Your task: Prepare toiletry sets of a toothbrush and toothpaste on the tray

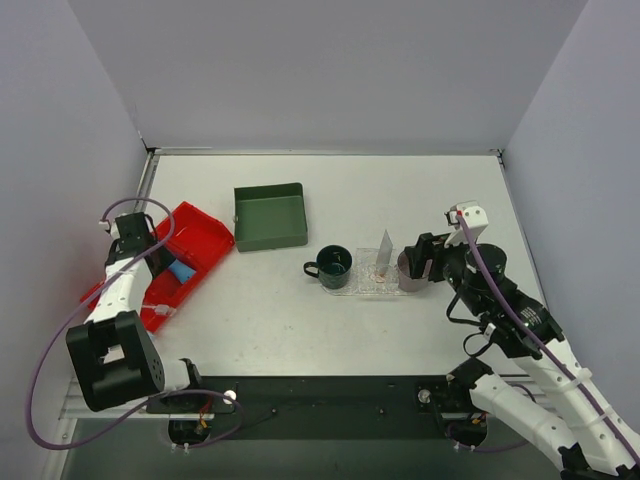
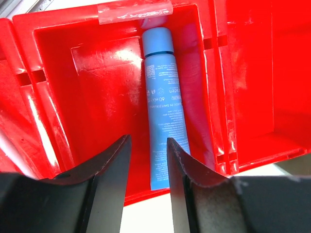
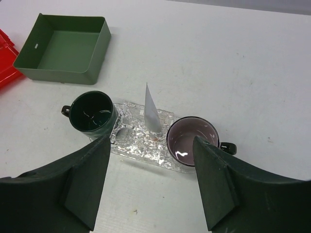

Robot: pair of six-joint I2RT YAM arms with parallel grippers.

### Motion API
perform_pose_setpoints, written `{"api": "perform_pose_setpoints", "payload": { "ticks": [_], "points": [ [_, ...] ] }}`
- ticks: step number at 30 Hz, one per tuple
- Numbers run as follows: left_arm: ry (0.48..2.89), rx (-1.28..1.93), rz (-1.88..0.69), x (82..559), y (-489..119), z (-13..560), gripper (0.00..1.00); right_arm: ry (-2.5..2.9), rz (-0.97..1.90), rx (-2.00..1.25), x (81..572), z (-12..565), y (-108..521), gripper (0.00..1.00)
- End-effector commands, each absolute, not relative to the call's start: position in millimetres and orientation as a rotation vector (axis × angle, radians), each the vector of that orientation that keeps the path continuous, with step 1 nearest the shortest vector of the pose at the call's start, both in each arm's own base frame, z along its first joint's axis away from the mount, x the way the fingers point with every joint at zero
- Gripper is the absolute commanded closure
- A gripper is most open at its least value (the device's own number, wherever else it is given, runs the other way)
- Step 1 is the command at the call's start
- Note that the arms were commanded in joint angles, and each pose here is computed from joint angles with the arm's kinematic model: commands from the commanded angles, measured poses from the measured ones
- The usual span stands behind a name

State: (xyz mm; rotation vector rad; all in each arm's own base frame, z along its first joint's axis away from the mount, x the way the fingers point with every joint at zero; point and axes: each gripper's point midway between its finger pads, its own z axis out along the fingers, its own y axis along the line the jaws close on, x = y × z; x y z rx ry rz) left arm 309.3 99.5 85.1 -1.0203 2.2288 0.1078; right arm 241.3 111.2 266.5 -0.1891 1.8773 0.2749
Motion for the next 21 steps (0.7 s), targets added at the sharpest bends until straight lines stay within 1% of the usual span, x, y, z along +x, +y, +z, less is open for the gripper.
{"api": "perform_pose_setpoints", "payload": {
  "ticks": [1, 7, 15, 21],
  "points": [
    [2.197, -1.031, 0.064, 327, 106, 91, 0.55, 1.865, 0.261, -0.19, 242, 268, 108, 0.37],
    [2.259, -1.001, -0.005, 338, 100, 74, 0.55, 1.851, 0.271, -0.197, 239, 272, 108, 0.37],
    [2.281, -1.047, -0.044, 339, 104, 59, 0.5, 1.856, 0.272, -0.21, 240, 270, 109, 0.36],
    [2.265, -1.029, -0.14, 345, 95, 58, 0.47, 1.865, 0.264, -0.215, 241, 267, 109, 0.36]
  ]
}}
